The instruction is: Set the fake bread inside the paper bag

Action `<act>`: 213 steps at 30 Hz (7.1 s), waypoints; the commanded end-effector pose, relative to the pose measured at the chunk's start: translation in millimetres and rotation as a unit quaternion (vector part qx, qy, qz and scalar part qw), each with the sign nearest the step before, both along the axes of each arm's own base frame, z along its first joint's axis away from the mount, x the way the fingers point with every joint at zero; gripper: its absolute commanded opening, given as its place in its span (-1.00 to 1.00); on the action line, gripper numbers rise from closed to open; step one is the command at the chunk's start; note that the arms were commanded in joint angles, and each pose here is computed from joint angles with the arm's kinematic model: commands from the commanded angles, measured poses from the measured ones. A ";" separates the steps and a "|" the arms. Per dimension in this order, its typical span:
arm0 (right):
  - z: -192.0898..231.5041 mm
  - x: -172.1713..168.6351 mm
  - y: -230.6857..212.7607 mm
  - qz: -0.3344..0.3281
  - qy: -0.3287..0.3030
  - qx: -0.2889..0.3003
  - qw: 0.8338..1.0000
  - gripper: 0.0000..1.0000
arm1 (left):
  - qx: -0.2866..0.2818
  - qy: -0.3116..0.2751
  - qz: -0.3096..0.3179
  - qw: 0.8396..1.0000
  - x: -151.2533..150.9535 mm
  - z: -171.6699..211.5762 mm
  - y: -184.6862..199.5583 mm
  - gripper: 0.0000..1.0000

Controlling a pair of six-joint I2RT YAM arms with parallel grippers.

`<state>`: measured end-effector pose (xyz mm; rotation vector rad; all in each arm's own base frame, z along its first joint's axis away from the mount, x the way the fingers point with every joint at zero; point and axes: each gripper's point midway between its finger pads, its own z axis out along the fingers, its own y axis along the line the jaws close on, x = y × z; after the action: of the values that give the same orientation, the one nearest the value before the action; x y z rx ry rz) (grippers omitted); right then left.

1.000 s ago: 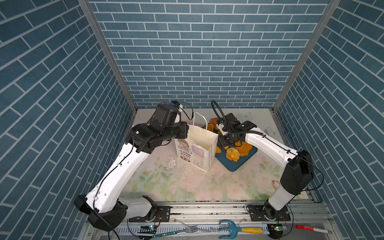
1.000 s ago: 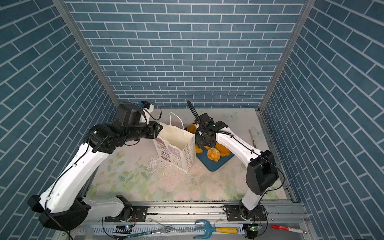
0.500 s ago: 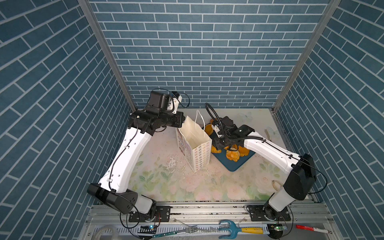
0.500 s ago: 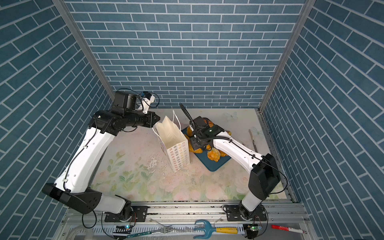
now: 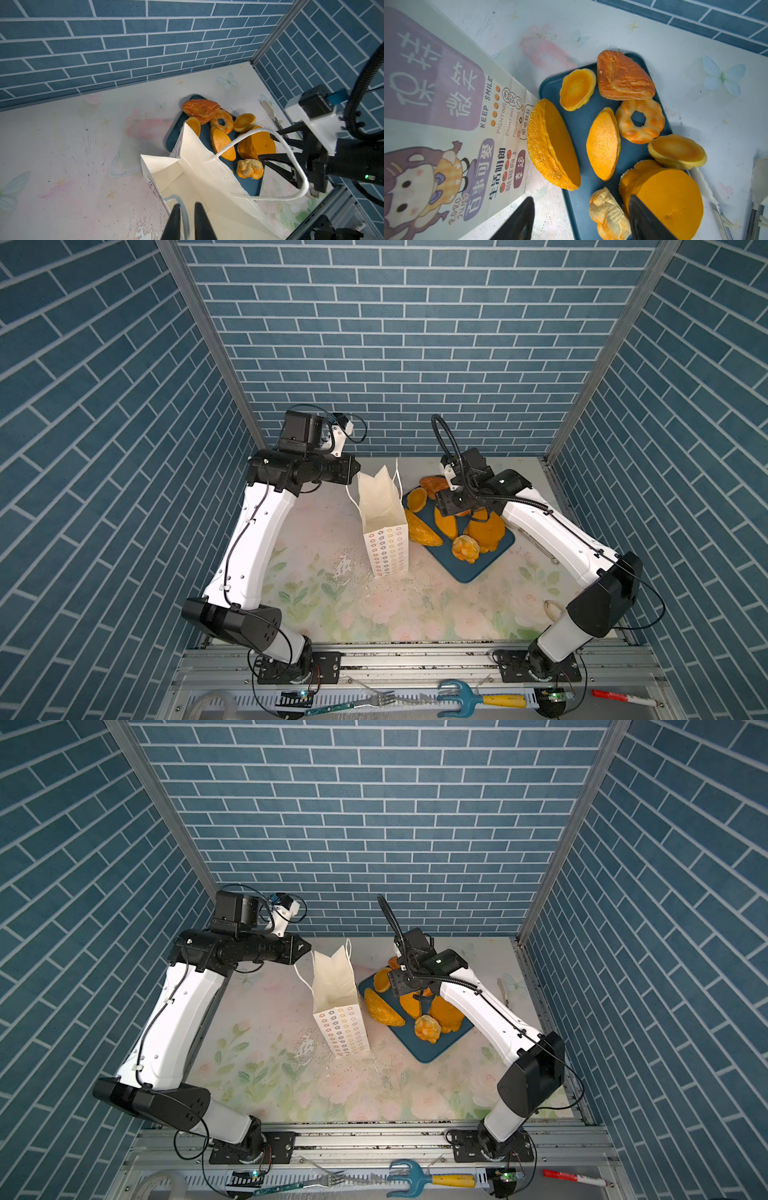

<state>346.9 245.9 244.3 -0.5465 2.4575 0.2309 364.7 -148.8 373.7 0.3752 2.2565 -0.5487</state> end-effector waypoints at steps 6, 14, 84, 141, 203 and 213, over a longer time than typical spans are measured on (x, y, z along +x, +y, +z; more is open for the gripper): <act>-8.8 -9.8 -9.6 -0.005 0.031 -0.005 0.999 0.45 | -0.034 -0.011 0.035 0.999 -7.9 14.5 10.1 0.12; -21.6 -12.5 -10.7 -0.004 0.050 -0.017 0.999 0.42 | -0.011 0.012 0.046 0.999 -39.2 -10.0 4.9 0.07; -131.0 -5.3 -317.4 -0.309 0.208 -0.051 0.927 0.66 | -0.062 -0.090 0.109 0.988 -19.7 32.4 61.2 0.48; -199.9 21.7 -292.0 -0.449 0.273 0.083 0.847 0.42 | -0.078 -0.083 0.094 0.989 -17.1 24.4 54.2 0.50; -223.5 35.2 -309.0 -0.334 0.276 -0.027 0.901 0.39 | -0.067 -0.081 0.114 0.988 -27.6 7.8 62.2 0.50; -225.0 38.5 -303.5 -0.436 0.264 0.014 0.860 0.17 | -0.071 -0.081 0.116 0.987 -27.0 7.9 62.0 0.50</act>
<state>385.5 -57.0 22.8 0.5854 2.9773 0.0500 338.0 -89.9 376.8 0.0886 2.0779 -0.5402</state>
